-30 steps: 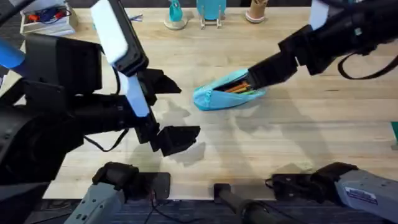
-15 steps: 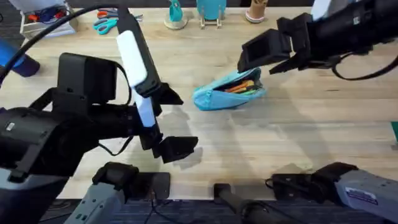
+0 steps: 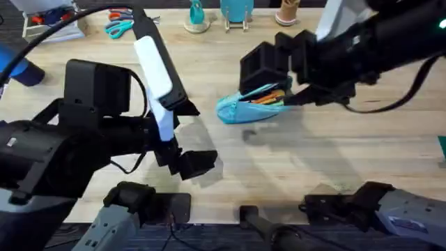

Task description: Unzip the bag, pick up the pens from the table one at a time and place them inside, then zip the bag closed.

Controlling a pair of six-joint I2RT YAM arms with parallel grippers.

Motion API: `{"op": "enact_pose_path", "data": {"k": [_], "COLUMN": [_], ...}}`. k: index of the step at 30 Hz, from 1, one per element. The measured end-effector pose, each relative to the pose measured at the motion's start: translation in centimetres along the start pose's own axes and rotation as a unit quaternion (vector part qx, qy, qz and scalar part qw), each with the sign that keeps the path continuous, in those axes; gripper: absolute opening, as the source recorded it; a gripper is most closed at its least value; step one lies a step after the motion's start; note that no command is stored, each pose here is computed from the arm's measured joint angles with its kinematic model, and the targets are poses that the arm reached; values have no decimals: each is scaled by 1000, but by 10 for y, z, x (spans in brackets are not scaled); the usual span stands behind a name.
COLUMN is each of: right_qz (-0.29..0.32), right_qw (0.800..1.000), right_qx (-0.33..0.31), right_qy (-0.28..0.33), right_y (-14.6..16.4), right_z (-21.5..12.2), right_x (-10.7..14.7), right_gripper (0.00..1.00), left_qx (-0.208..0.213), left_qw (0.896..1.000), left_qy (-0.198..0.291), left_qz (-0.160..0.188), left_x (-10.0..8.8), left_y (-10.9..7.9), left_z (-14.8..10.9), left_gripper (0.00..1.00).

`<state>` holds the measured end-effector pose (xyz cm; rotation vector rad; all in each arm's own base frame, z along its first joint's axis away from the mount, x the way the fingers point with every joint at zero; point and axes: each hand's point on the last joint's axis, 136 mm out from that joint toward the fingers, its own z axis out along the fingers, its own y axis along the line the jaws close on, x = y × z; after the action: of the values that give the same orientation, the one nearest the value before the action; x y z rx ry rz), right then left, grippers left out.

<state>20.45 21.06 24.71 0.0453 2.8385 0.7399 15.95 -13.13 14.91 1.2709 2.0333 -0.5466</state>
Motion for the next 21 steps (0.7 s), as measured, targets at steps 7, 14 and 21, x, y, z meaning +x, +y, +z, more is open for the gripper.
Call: {"op": "enact_pose_path", "data": {"k": [7,14,21], "right_qz": [42,80,67], "right_qw": [999,993,992], "right_qx": [32,82,108], "right_qy": [-10,16,-3], "right_y": [9,7,13], "right_z": [11,46,70], "right_x": [14,18,17], "right_gripper": [996,997,996], "left_qx": [0,-2,-4], "left_qw": [1000,1000,1000], "left_qy": [0,2,4], "left_qz": [0,0,0], "left_x": [0,1,1], "left_y": [0,1,2], "left_z": [0,0,0], "left_gripper": [995,995,995]}}
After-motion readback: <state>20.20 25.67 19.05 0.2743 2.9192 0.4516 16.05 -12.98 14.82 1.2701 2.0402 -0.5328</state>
